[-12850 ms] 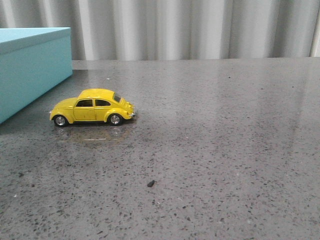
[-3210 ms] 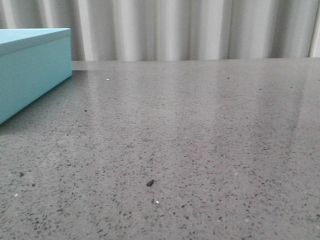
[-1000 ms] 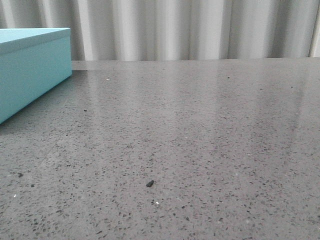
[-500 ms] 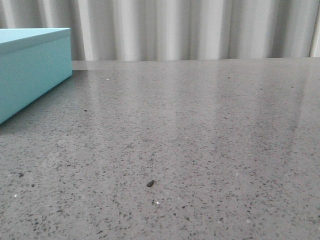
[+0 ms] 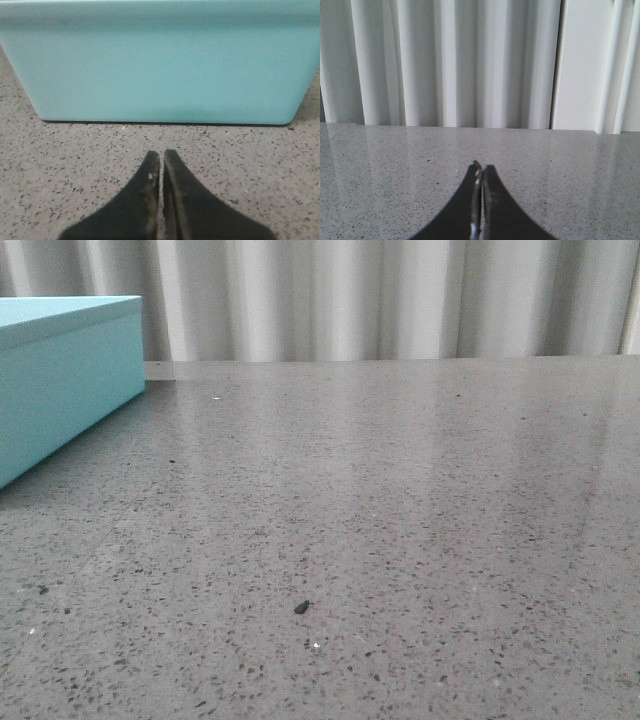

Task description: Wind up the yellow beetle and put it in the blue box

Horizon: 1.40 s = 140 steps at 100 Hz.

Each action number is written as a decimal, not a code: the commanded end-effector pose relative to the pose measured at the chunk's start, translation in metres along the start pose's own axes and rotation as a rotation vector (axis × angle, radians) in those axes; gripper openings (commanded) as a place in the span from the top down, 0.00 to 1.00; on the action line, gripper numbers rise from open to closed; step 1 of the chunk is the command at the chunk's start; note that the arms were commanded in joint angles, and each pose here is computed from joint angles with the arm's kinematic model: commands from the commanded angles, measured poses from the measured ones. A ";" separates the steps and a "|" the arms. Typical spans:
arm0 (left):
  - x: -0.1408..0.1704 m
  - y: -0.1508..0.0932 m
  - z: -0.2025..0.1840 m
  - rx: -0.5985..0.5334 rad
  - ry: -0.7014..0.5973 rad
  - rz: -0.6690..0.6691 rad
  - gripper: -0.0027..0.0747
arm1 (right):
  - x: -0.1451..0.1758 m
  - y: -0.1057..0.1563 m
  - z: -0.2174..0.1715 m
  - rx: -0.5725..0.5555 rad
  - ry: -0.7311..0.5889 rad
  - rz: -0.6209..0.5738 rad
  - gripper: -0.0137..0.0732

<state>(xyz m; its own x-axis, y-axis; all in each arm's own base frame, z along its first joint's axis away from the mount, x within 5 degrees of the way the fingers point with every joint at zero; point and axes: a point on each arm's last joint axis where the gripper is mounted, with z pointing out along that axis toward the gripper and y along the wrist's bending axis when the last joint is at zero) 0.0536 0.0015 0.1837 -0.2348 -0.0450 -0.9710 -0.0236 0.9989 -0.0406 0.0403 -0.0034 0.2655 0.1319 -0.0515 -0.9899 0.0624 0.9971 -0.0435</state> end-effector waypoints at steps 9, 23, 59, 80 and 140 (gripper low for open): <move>0.002 0.000 0.000 0.010 -0.057 0.004 0.99 | -0.019 0.000 -0.004 0.003 -0.116 -0.022 0.91; 0.002 0.000 0.000 0.010 -0.057 0.004 0.99 | -0.019 0.000 -0.004 0.003 -0.116 -0.022 0.91; 0.002 0.000 0.000 0.010 -0.057 0.004 0.99 | -0.012 0.000 -0.002 0.002 -0.108 -0.037 0.91; 0.002 0.000 0.000 0.010 -0.057 0.004 0.99 | 0.030 0.003 0.005 -0.013 -0.030 -0.039 0.91; 0.002 0.000 0.000 0.010 -0.057 0.004 0.99 | 0.084 0.001 0.003 0.035 0.295 -0.034 0.91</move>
<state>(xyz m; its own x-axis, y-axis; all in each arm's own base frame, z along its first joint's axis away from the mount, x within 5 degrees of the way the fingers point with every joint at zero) 0.0536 0.0016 0.1836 -0.2363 -0.0391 -0.9709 -0.0230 0.9991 -0.0347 0.0541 -0.0072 0.1860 -0.1858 -0.0635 -0.9805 0.0881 0.9928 -0.0810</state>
